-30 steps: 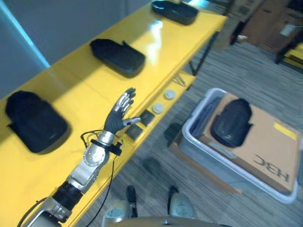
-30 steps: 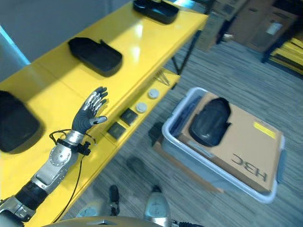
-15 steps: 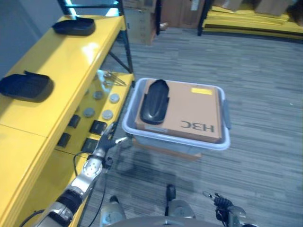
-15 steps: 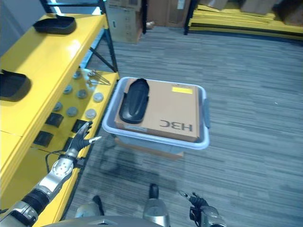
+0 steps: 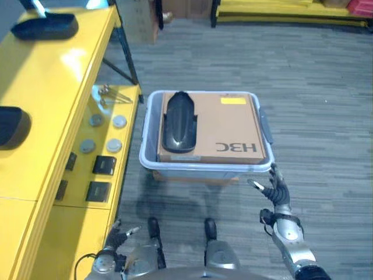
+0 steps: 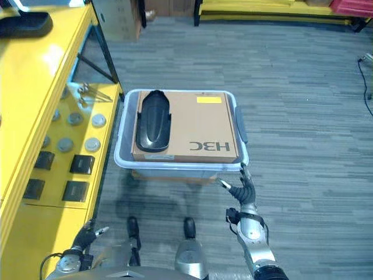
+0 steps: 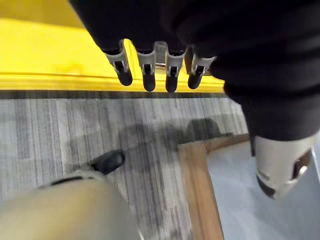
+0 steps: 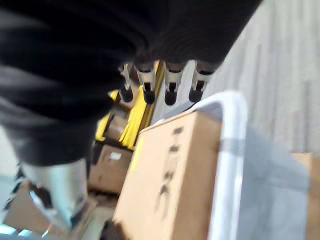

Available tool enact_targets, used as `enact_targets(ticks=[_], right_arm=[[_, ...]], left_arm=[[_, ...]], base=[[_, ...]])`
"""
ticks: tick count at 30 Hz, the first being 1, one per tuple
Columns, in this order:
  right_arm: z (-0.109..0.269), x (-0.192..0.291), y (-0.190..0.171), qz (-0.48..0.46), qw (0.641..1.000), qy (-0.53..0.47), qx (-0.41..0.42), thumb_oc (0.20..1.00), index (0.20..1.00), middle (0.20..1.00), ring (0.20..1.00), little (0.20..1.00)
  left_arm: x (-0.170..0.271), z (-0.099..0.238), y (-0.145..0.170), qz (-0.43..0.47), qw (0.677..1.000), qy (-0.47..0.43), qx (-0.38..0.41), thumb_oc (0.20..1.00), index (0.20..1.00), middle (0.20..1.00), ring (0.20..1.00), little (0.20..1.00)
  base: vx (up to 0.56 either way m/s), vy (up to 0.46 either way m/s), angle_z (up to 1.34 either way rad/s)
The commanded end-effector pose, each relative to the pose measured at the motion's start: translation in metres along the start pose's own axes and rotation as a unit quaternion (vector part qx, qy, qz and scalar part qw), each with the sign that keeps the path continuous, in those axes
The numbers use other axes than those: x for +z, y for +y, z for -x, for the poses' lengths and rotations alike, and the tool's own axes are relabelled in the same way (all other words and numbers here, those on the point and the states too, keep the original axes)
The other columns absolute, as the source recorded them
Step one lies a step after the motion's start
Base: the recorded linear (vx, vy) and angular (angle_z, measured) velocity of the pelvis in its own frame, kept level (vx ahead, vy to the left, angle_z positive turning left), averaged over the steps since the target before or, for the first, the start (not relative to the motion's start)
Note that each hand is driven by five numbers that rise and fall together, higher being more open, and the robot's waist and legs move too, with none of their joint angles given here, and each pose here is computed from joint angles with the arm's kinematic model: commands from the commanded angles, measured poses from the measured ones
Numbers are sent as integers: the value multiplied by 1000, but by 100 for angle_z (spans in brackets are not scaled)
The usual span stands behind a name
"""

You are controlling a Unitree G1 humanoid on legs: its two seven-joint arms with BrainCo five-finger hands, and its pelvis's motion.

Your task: Move parts from the plastic box to the shelf.

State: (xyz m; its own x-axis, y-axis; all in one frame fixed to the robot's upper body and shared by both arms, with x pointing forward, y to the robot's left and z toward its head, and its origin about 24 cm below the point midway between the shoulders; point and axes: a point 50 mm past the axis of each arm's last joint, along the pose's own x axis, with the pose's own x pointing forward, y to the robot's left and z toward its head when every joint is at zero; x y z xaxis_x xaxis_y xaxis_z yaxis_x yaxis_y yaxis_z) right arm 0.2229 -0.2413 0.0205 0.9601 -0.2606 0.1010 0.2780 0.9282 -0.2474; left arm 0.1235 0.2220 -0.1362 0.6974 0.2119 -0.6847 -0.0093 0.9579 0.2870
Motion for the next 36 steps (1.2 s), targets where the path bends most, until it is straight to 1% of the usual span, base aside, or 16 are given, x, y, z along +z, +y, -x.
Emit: enact_targets(ticks=[1,2,4,7,9,13,18,22,26,29,31,32,33,34,35,36], right_arm=[[-29,34,-8,20,995,-93,-10,1000,1000,1000,1000,1000],[-43,48,-9,27,993,-113,-11,1000,1000,1000,1000,1000],[-53,56,-11,29,992,-123,-25,1000,1000,1000,1000,1000],[-80,76,-17,43,984,-147,-90,1000,1000,1000,1000,1000],[-107,98,-21,49,977,-158,-136,1000,1000,1000,1000,1000],[-136,130,-35,71,964,-176,-186,1000,1000,1000,1000,1000],[-157,154,-43,121,957,-171,-201,1000,1000,1000,1000,1000],[-169,146,-52,128,964,-85,-217,1000,1000,1000,1000,1000],[-170,114,-54,163,965,28,-203,1000,1000,1000,1000,1000],[-166,86,-52,198,959,116,-166,1000,1000,1000,1000,1000],[-159,59,-50,219,947,206,-111,1000,1000,1000,1000,1000],[-153,41,-50,240,931,271,-48,200,200,200,200,200],[-146,25,-51,258,915,311,-10,200,200,200,200,200],[-142,19,-51,271,905,329,1,200,200,200,200,200],[-134,8,-53,306,882,359,16,200,200,200,200,200],[-131,4,-55,313,876,367,18,200,200,200,200,200]], left_arm=[[23,-9,7,5,999,-51,1,1000,1000,1000,1000,1000],[33,-12,8,10,998,-67,-5,1000,1000,1000,1000,1000],[42,-14,6,7,996,-83,-11,1000,1000,1000,1000,1000],[66,-21,4,12,993,-120,-20,1000,1000,1000,1000,1000],[90,-27,2,6,988,-152,-28,1000,1000,1000,1000,1000],[108,-31,-3,2,985,-168,-41,1000,1000,1000,1000,1000],[114,-33,-9,-16,983,-176,-55,1000,1000,1000,1000,1000],[122,-34,-7,-12,981,-184,-51,1000,1000,1000,1000,1000],[124,-35,-7,-11,982,-181,-50,1000,1000,1000,1000,1000],[125,-37,-6,0,983,-176,-50,1000,1000,1000,1000,1000],[125,-37,-5,2,983,-175,-52,1000,1000,1000,1000,1000],[126,-37,-5,0,983,-175,-53,1000,1000,1000,1000,1000],[128,-38,-5,0,983,-174,-55,1000,1000,1000,1000,1000],[129,-38,-5,-3,983,-173,-56,1000,1000,1000,1000,1000],[129,-38,-5,-9,983,-172,-59,1000,1000,1000,1000,1000],[128,-37,-5,-10,983,-171,-59,1000,1000,1000,1000,1000]], base=[[48,93,-5],[39,82,0],[11,52,6],[-39,17,27],[-88,-1,28],[-53,0,36],[-28,-7,19],[-20,-6,21],[4,1,6],[0,0,0],[3,-7,6],[6,-26,9],[16,-33,11],[39,-55,14],[39,-53,14],[40,-66,11]])
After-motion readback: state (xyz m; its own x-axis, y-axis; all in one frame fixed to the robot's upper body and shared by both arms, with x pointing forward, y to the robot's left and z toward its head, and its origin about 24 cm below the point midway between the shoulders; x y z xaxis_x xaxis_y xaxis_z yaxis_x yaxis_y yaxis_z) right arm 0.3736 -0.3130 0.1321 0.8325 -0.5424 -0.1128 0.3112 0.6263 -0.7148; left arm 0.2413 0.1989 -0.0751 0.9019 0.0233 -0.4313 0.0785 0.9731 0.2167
